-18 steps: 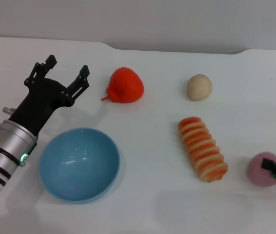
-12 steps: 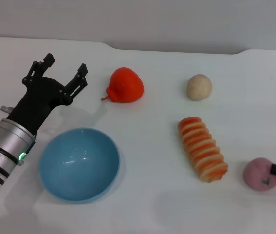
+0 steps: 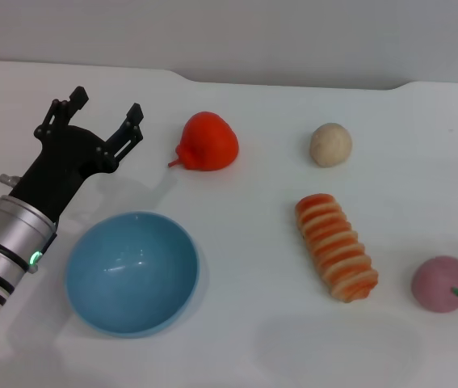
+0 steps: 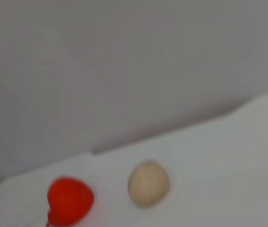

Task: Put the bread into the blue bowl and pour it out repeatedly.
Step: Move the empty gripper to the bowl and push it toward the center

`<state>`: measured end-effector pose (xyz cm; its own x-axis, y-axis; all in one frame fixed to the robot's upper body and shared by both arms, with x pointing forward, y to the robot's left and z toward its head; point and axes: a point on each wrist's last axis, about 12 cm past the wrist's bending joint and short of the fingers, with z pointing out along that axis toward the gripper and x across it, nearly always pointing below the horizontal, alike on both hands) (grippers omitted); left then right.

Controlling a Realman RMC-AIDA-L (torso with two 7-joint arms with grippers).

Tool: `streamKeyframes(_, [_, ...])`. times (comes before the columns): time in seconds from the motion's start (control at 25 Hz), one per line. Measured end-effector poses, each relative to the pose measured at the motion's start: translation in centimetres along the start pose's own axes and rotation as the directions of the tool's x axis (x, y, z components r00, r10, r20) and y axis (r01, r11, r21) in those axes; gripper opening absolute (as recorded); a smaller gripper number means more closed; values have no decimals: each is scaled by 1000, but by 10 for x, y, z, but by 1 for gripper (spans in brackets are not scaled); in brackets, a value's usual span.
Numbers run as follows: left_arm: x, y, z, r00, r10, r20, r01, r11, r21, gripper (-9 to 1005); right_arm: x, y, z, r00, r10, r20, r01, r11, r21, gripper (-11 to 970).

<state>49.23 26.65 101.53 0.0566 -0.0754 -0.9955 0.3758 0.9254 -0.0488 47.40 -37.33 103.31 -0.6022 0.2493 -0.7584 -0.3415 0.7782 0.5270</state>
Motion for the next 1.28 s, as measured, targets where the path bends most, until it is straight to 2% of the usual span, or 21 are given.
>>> streamKeyframes(0.12, [0,0,0,1000,0,1,0,1000,-1,874,-9,3,5,999,-11,43,12,1000,-24,447])
streamKeyframes(0.44, [1,0,-2,1000,-12,-3,12,1000,0,874,-22,9,19,996,-64,57,67,996,-58,443])
streamKeyframes(0.8, [1,-5,-3,1000,-11,-6,12,999,46,875,-21,12,23,971,-147,186,158,986,-47,439])
streamKeyframes(0.96, [1,-7,-3,1000,-13,-4,13,999,49,875,-19,11,21,967,-153,202,164,986,-36,437])
streamKeyframes(1.12, [-2,-9,6,1000,-4,7,4,997,80,875,-18,10,22,967,-158,200,166,986,-24,435])
streamKeyframes(1.28, [-10,-9,27,1000,2,18,-5,993,119,875,-17,9,23,963,-179,201,185,983,-9,432])
